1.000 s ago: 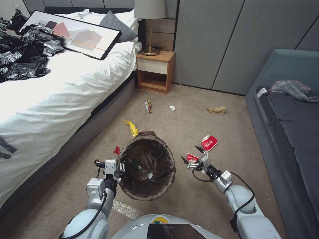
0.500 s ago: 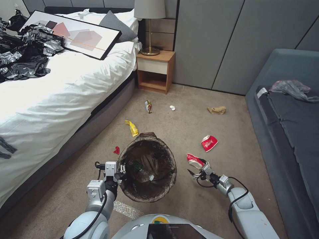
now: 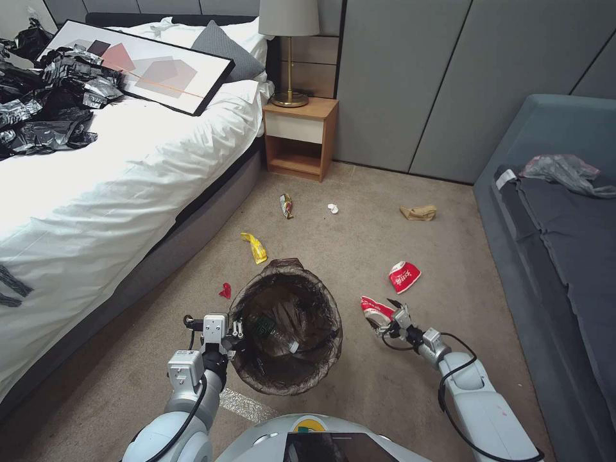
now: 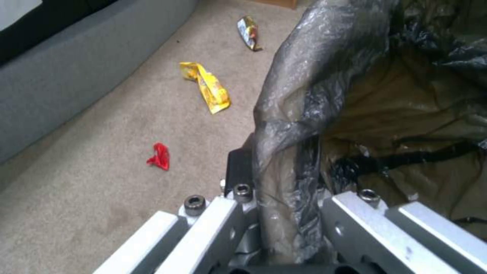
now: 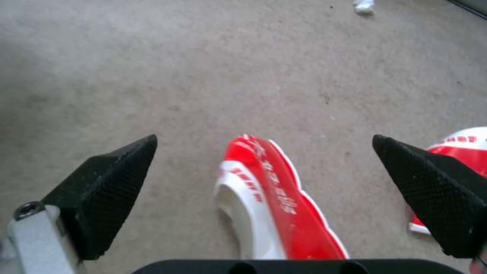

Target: Pick up the trash bin, then pick up the garbage from the floor and place it into the trash bin.

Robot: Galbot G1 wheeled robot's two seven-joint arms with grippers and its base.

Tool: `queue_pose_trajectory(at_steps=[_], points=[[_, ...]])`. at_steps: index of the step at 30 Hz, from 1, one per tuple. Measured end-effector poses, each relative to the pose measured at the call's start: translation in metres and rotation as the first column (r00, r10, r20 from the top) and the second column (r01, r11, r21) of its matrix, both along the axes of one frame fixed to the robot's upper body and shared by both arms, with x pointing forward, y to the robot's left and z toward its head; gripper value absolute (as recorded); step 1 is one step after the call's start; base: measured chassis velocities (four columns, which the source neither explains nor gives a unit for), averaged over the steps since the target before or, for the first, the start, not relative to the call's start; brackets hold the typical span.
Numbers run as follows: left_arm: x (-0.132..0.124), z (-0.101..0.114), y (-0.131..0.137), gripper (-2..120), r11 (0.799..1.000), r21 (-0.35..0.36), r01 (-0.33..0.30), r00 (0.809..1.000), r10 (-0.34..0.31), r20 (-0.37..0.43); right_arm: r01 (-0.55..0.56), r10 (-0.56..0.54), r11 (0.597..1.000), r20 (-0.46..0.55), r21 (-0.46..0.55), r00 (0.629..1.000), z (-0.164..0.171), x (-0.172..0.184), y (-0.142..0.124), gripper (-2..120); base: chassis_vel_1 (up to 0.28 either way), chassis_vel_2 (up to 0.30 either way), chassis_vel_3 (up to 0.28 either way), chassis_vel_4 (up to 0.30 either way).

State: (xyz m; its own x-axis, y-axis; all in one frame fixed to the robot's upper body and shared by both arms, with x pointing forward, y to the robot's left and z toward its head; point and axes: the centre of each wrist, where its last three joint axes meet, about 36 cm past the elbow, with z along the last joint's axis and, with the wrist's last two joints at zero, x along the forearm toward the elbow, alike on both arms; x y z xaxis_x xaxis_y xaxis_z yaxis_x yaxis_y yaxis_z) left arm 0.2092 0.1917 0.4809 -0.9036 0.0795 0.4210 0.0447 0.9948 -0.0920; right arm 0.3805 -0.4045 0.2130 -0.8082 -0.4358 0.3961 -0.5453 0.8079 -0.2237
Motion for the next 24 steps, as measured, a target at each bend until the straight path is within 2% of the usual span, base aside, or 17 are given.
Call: queue_pose_trajectory(at_steps=[5, 16, 19, 20, 23, 24], points=[[0.000, 0.000, 0.000, 0, 1.000, 0.006, -0.005, 1.000, 0.005, 0.003, 0.039, -0.039, 0.999, -0.030, -0.003, 0.999, -0.016, 0.007, -0.006, 100, 0.000, 0.000, 0.000, 0.000], [-0.002, -0.002, -0.001, 0, 1.000, 0.017, -0.012, 1.000, 0.012, 0.002, 0.068, -0.068, 0.998, -0.074, -0.010, 0.995, -0.044, 0.010, 0.006, 100, 0.000, 0.000, 0.000, 0.000], [-0.002, -0.002, -0.001, 0, 1.000, 0.019, -0.012, 1.000, 0.012, 0.001, 0.072, -0.073, 0.997, -0.078, -0.015, 0.994, -0.051, 0.009, 0.008, 86, 0.000, 0.000, 0.000, 0.000], [-0.002, -0.002, -0.001, 0, 1.000, 0.019, -0.012, 1.000, 0.012, 0.001, 0.072, -0.073, 0.997, -0.078, -0.015, 0.994, -0.051, 0.009, 0.008, 86, 0.000, 0.000, 0.000, 0.000], [-0.002, -0.002, -0.001, 0, 1.000, 0.019, -0.012, 1.000, 0.012, 0.003, 0.088, -0.089, 0.996, -0.080, -0.019, 0.993, -0.055, 0.009, 0.006, 70, 0.000, 0.000, 0.000, 0.000], [-0.002, -0.002, -0.001, 0, 1.000, 0.019, -0.012, 1.000, 0.012, 0.003, 0.088, -0.089, 0.996, -0.080, -0.019, 0.993, -0.055, 0.009, 0.006, 70, 0.000, 0.000, 0.000, 0.000]])
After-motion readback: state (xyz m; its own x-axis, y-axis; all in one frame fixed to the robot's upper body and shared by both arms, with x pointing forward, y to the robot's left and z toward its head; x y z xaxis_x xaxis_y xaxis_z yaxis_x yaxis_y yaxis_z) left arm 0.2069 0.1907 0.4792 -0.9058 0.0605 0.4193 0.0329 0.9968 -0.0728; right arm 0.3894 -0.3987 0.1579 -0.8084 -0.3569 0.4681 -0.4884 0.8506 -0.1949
